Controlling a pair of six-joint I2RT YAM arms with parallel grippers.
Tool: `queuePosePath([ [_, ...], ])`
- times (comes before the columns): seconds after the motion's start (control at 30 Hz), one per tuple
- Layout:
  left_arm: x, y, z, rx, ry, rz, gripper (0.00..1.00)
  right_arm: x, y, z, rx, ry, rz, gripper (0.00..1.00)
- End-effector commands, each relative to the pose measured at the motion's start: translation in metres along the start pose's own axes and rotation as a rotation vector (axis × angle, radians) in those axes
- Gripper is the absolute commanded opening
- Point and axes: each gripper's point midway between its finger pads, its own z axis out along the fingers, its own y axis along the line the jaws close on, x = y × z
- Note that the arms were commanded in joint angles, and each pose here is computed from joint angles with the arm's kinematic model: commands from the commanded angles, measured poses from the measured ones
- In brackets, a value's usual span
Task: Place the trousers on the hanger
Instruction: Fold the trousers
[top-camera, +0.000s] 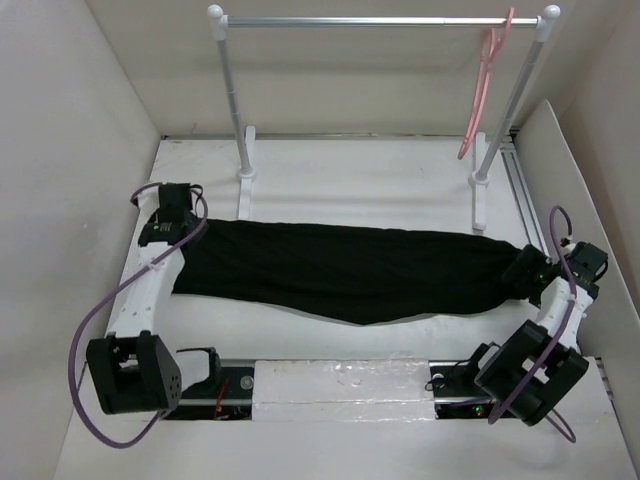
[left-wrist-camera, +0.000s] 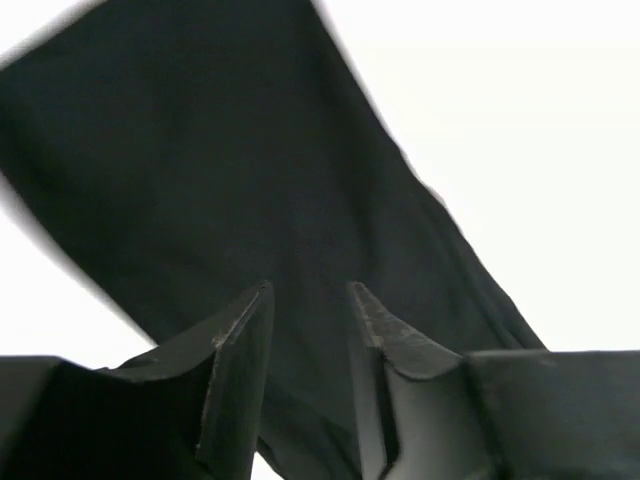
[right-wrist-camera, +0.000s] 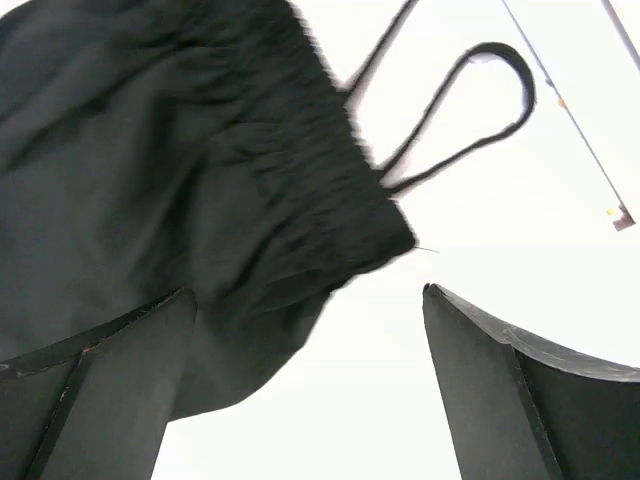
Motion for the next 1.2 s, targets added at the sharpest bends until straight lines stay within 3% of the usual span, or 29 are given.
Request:
queuePosePath([
  [0.0,0.024,-0.028,-0.015,0.170,0.061,0.071,0.32,-0.014,-0.014,0.001,0.053,-0.040,0.017,1.00],
  [0.13,0.051,-0.036,-0.017,0.312,0.111,0.064,0.34,-0.015,-0.011,0.014,0.017,-0.068,0.048,1.00],
  [0.43,0.087,-0.026,0.018,0.233,0.228,0.102,0.34,0.025,-0.020,0.058,0.004,0.065,0.150,1.00],
  [0.53,0.084,-0.026,0.021,0.227,0.211,0.104,0.34,0.022,-0.017,0.067,-0.025,0.060,0.165,0.97],
  [0.57,0.083,-0.025,0.022,0.220,0.207,0.108,0.34,0.021,-0.016,0.070,-0.034,0.057,0.166,0.93],
  [0.6,0.083,-0.023,0.026,0.202,0.204,0.114,0.34,0.019,-0.010,0.074,-0.074,0.054,0.174,0.68],
  [0.63,0.083,-0.023,0.026,0.202,0.204,0.114,0.34,0.021,-0.011,0.075,-0.074,0.060,0.176,0.67],
  [0.67,0.085,-0.021,0.028,0.191,0.204,0.116,0.34,0.019,-0.009,0.075,-0.082,0.057,0.181,0.51],
  [0.77,0.092,-0.014,0.033,0.167,0.216,0.125,0.34,0.008,-0.001,0.072,-0.123,0.035,0.175,0.18],
  [0.87,0.099,-0.010,0.036,0.163,0.231,0.133,0.34,-0.017,0.009,0.057,-0.174,-0.039,0.170,0.00],
  [1.03,0.114,-0.009,0.035,0.196,0.283,0.138,0.33,-0.102,0.022,-0.012,-0.147,-0.220,0.081,0.00],
  [1.17,0.140,-0.017,0.022,0.237,0.320,0.205,0.33,-0.142,0.042,-0.039,-0.199,-0.283,-0.038,0.00],
])
